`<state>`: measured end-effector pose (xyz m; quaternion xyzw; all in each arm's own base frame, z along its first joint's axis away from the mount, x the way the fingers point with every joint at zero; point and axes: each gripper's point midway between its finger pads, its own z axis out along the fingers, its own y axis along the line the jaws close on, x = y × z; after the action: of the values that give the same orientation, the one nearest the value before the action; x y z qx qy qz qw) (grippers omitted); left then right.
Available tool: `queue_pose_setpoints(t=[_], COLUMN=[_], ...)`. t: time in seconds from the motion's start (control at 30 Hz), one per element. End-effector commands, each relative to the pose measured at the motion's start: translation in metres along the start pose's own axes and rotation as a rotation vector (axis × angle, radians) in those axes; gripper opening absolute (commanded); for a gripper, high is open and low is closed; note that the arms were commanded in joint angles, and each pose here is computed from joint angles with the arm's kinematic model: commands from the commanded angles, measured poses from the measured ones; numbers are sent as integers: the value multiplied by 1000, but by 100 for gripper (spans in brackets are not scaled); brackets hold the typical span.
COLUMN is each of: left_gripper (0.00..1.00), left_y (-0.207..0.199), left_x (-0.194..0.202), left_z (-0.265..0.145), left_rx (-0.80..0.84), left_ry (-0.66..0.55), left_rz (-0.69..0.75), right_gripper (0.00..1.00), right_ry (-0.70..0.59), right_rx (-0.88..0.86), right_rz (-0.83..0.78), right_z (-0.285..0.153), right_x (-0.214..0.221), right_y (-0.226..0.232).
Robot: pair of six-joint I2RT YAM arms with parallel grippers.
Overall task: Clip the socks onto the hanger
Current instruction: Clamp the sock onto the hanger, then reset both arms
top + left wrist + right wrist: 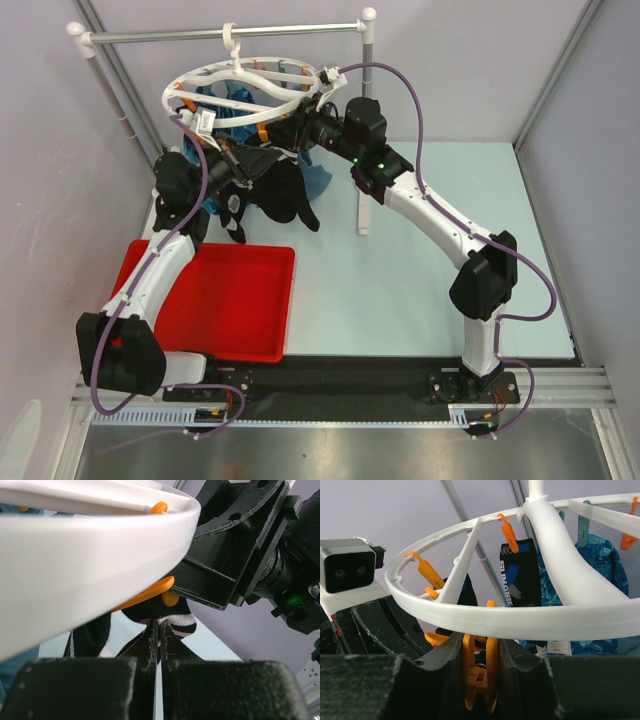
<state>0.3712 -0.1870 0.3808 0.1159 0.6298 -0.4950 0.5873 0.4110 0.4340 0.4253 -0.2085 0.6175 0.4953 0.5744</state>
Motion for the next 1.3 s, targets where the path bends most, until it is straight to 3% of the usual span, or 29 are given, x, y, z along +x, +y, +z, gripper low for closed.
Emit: queue_pose_setpoints(t=[0.0, 0.23, 0.4, 0.77, 0.8, 0.83, 0.9, 0.93, 1.03, 1.27], left_gripper=[0, 0, 0, 2, 6, 17, 30, 41, 55, 61], left_y=[-21, -20, -21, -18, -15, -12, -8, -5, 9, 13], left_x=[-26, -26, -27, -22, -18, -17, -15, -11, -2, 6], left_z=[-2, -2, -2, -2, -3, -3, -5, -6, -9, -15], left_rx=[46, 44, 46, 40, 18, 3, -19, -37, -117, -158], left_ry=[-63, -59, -60, -36, -22, -18, -18, -3, 32, 69], left_rz=[55, 49, 53, 42, 26, 30, 35, 20, -7, -31], right_gripper=[8, 23, 41, 68, 73, 84, 96, 99, 100, 100], right_ry=[-86, -97, -93, -99, -97, -92, -95, -97, -97, -74], right_rx=[-69, -69, -63, -32, -28, -25, -13, -7, 15, 96], right_rz=[-25, -34, -37, -57, -59, -61, -69, -72, -75, -86], right_z=[-12, -14, -14, -18, -18, -19, -21, -23, -28, -47], right_x=[-41, -47, -45, -49, -49, -48, -49, -51, -52, -48], right_y=[34, 37, 37, 36, 35, 35, 34, 34, 32, 23])
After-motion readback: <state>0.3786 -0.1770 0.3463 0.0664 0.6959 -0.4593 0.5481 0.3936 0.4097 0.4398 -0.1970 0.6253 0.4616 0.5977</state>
